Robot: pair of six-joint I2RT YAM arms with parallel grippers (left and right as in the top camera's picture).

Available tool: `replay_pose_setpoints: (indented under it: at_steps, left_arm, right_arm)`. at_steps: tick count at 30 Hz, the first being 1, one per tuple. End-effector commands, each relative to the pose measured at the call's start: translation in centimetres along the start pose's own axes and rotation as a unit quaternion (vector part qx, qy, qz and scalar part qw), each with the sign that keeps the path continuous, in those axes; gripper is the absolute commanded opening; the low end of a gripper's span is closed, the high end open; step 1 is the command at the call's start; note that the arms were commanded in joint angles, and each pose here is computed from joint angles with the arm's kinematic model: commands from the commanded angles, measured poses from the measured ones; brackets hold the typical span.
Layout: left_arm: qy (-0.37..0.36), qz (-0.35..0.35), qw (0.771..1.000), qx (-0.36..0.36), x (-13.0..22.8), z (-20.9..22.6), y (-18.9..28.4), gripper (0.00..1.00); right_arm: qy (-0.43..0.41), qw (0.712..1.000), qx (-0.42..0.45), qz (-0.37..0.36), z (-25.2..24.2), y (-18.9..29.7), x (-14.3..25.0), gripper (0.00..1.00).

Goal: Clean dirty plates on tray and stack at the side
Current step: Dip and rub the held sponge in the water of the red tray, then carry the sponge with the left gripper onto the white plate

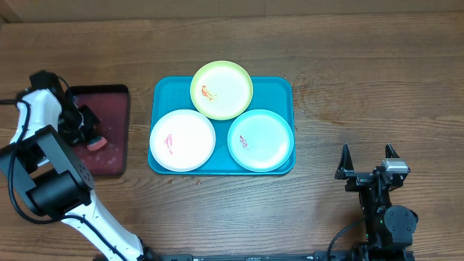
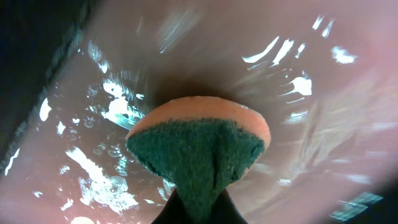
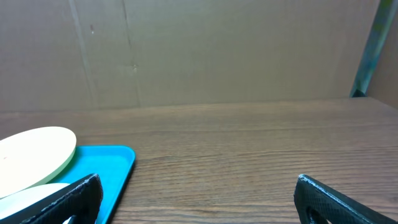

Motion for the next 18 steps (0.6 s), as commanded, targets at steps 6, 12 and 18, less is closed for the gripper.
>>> replay_pose_setpoints:
  at_steps: [6,12,18]
  left_arm:
    - [-0.004,-0.032,0.996,0.082,-2.3,-3.1,7.0,0.04]
    - [-0.008,-0.030,0.999,0.023,-1.2,-1.9,2.1,0.04]
    - [-0.008,-0.022,0.999,0.028,-0.8,-1.9,2.7,0.04]
  right_arm:
    - [0.000,1.000,0.005,-0.001,-0.1,0.0,0.2,1.00]
    - [0.000,1.000,0.005,-0.001,-0.1,0.0,0.2,1.00]
    - [0.000,1.000,0.005,-0.001,-0.1,0.0,0.2,1.00]
Point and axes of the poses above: each gripper's point midway between its finger pads, its own y axis back along the fingers, its own z axis along the line the jaws close on, x = y × z, the point moved 5 cm from there along y, back along the fingers, and after that the axes turned 7 degrees about y, right-handed, at the moved point
